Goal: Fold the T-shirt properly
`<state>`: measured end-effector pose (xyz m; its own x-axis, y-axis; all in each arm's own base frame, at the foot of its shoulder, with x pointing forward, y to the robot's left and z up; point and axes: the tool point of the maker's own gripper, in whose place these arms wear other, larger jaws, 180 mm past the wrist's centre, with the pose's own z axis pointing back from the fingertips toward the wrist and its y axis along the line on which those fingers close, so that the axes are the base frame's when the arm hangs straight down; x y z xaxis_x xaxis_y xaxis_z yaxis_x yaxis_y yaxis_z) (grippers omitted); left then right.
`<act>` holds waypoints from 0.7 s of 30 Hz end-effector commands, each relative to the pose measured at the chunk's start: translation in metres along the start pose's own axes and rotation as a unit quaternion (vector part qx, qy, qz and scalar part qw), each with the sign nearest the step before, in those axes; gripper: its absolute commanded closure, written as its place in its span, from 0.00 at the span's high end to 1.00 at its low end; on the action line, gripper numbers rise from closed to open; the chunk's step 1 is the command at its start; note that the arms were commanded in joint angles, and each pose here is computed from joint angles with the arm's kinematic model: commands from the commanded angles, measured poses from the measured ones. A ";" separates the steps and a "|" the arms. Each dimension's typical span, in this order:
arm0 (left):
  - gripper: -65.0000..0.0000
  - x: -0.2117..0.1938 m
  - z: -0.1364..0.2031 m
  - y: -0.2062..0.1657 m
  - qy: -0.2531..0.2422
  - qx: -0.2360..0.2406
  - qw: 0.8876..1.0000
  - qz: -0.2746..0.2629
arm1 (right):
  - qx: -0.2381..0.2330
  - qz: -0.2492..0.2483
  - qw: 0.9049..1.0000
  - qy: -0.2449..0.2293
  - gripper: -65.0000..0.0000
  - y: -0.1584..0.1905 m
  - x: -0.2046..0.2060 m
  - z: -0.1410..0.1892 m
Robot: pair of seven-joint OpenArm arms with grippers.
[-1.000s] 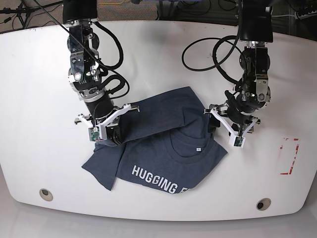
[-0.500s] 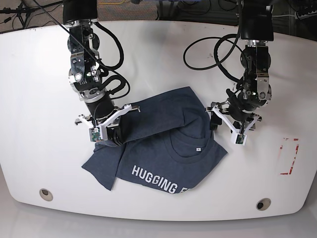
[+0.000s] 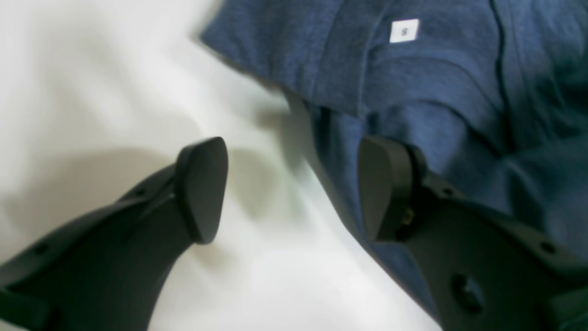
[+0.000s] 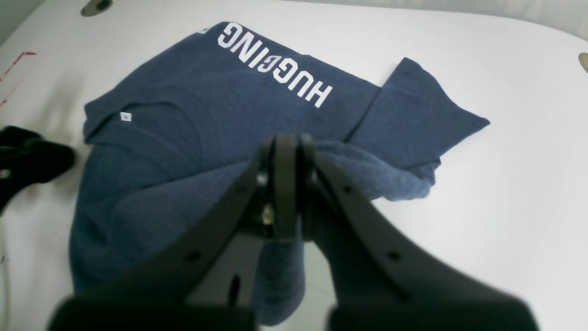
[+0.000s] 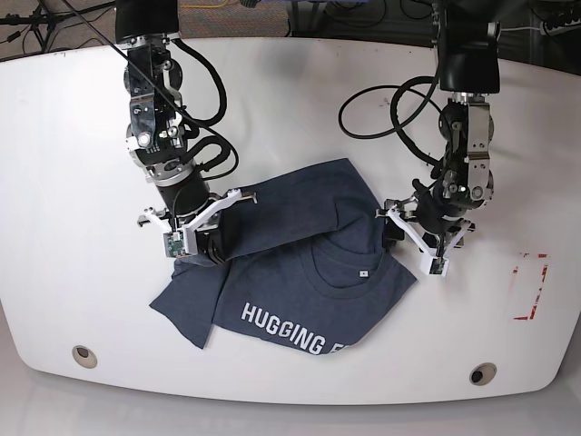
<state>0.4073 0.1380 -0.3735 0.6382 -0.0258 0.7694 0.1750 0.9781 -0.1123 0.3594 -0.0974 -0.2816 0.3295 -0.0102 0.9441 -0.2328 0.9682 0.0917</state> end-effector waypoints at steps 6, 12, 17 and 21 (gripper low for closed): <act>0.63 0.019 -0.010 0.001 -0.018 -0.003 1.000 0.010 | 0.003 0.005 1.000 -0.031 0.00 0.001 0.018 0.001; 0.60 0.015 -0.018 -0.010 -0.012 -0.016 1.000 0.013 | 0.006 0.004 1.000 -0.027 0.00 0.003 0.016 0.001; 0.47 0.012 -0.021 -0.015 -0.010 -0.022 1.000 0.014 | 0.008 0.005 1.000 -0.026 0.00 0.004 0.015 0.001; 0.21 0.005 -0.023 -0.021 -0.003 -0.028 1.000 0.013 | 0.006 0.007 0.999 -0.031 0.00 0.002 0.019 0.001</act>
<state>0.4111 0.1151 -0.3991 0.6846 -0.0052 0.7289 0.1861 0.9681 -0.1678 0.3576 -0.0956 -0.2840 0.3363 -0.0071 0.9417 -0.2376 0.9670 0.0921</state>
